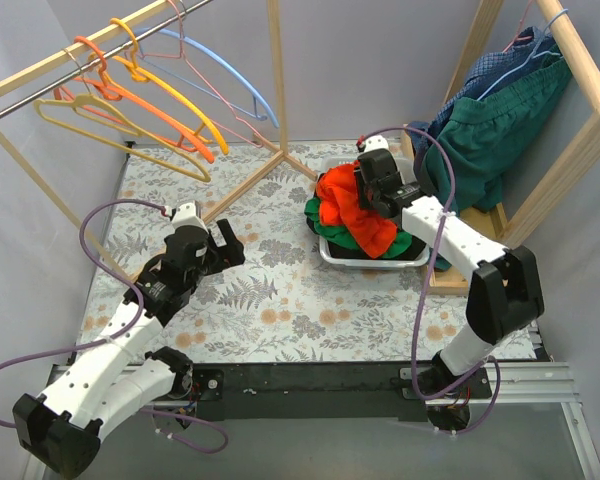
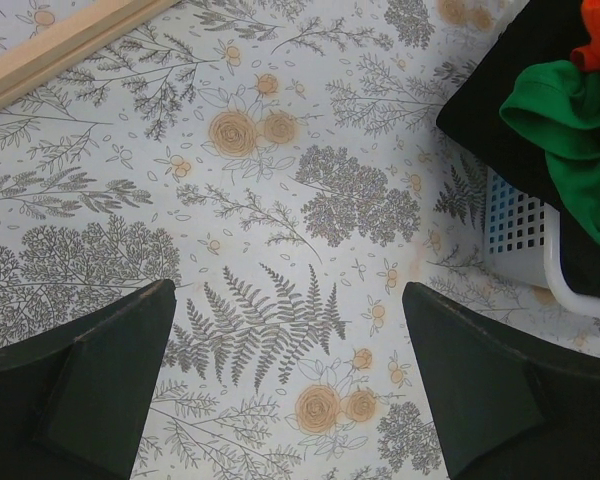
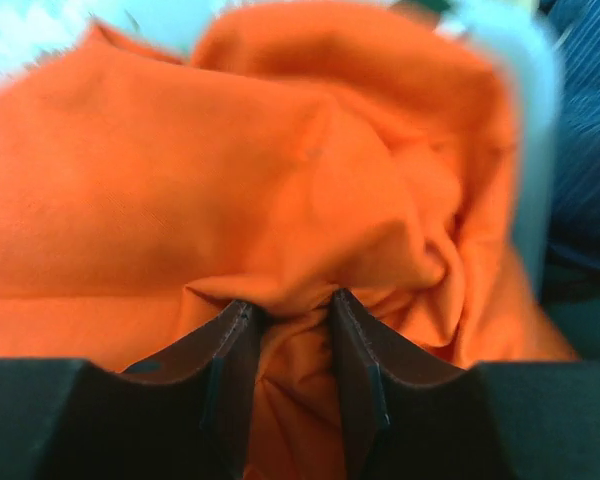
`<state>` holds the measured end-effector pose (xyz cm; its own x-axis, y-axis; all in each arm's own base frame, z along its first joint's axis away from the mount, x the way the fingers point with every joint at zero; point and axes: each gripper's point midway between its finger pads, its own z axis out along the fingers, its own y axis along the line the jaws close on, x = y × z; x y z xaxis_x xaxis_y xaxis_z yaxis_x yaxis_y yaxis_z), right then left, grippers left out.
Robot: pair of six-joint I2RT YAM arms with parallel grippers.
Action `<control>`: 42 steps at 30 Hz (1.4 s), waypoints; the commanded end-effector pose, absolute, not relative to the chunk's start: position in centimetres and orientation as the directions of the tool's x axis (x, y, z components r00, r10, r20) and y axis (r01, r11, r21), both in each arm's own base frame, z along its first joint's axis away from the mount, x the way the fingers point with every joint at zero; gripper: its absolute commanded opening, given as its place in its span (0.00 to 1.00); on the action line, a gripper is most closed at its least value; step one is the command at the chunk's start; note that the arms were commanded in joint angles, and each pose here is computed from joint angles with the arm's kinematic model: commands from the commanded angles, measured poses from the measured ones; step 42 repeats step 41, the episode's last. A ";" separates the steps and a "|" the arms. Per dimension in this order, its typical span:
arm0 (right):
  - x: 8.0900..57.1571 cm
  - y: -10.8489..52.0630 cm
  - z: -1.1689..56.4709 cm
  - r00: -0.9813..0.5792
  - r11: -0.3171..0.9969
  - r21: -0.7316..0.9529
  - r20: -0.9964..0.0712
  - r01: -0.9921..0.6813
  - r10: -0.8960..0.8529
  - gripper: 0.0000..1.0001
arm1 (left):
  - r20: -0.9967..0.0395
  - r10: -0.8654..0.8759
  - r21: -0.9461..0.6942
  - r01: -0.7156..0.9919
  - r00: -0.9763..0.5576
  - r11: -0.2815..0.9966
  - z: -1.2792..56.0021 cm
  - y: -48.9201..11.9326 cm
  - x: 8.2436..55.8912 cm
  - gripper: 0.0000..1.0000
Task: Remove the t-shirt from the hanger
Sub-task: Reset both arms
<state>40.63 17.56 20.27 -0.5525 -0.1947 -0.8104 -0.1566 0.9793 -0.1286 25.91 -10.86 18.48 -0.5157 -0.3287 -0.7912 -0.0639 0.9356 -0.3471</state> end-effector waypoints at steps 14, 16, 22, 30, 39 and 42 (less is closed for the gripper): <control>41.3 14.9 18.8 -0.608 0.990 -0.053 -0.784 -0.130 -0.122 0.40 | -0.778 -0.410 -0.378 -0.167 -0.476 0.911 19.8 -10.3 27.2 0.98; 40.8 15.0 22.5 -0.559 0.989 -0.036 -0.822 -0.147 -0.113 0.43 | -0.776 -0.415 -0.379 -0.175 -0.475 0.909 19.6 -10.2 27.2 0.98; 34.8 17.8 26.6 -0.460 0.939 0.043 -0.879 -0.342 -0.128 0.98 | -0.769 -0.426 -0.380 -0.196 -0.476 0.904 19.1 -10.1 27.2 0.98; 24.4 19.4 25.5 -0.467 0.874 0.112 -0.873 -0.472 -0.140 0.98 | -0.776 -0.431 -0.386 -0.193 -0.461 0.902 19.4 -9.7 26.7 0.98; 19.5 17.1 21.5 -0.516 0.861 0.162 -0.847 -0.483 -0.131 0.98 | -0.811 -0.418 -0.357 -0.218 -0.410 0.908 20.4 -7.8 25.8 0.98; 19.5 16.9 21.1 -0.513 0.864 0.157 -0.849 -0.479 -0.131 0.98 | -0.826 -0.407 -0.353 -0.205 -0.390 0.913 21.0 -7.5 25.6 0.98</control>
